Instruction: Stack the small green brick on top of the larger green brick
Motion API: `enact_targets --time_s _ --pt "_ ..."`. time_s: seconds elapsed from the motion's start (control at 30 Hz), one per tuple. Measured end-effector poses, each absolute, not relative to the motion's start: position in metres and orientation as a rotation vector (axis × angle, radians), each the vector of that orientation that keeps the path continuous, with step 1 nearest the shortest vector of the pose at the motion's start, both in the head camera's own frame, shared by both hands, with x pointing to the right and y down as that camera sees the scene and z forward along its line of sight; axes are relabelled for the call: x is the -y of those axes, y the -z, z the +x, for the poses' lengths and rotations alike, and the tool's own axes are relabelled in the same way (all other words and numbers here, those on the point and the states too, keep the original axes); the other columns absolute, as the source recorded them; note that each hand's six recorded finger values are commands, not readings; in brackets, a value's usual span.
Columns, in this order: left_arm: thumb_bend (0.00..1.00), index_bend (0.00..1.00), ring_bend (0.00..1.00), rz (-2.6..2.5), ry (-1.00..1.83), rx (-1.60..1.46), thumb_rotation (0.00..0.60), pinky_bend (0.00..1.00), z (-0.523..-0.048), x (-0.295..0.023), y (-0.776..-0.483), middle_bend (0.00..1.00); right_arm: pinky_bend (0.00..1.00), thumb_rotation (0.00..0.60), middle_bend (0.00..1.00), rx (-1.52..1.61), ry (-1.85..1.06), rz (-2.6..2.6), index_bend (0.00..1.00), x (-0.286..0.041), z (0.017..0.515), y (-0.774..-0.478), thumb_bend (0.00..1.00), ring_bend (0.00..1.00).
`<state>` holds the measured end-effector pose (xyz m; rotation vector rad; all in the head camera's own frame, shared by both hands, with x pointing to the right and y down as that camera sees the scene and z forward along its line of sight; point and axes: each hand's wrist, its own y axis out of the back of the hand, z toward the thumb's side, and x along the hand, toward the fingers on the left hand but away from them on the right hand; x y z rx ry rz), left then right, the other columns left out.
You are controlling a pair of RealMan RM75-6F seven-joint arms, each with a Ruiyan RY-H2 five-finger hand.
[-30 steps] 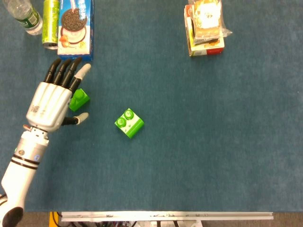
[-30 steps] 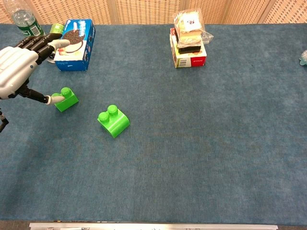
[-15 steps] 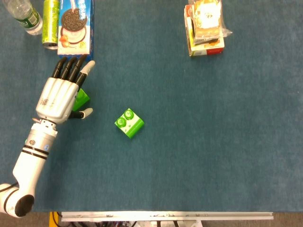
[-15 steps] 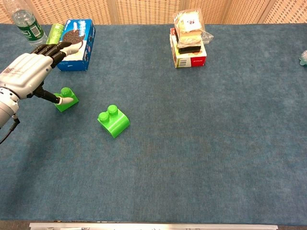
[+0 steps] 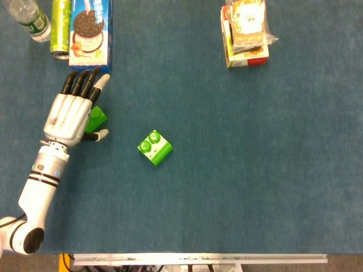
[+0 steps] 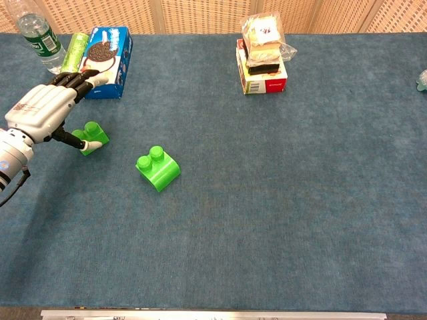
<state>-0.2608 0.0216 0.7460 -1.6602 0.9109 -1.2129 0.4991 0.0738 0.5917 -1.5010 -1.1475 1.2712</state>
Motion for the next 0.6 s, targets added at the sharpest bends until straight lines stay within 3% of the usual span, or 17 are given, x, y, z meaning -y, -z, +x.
enact_targets --time_s 0.6 --pt "0.00 0.00 0.00 -1.668 1.260 -0.937 0.600 0.00 -0.279 -0.018 -0.759 0.00 0.32 0.600 0.24 1.153 -1.270 -1.502 0.22 -0.074 0.500 -0.591 0.25 0.12"
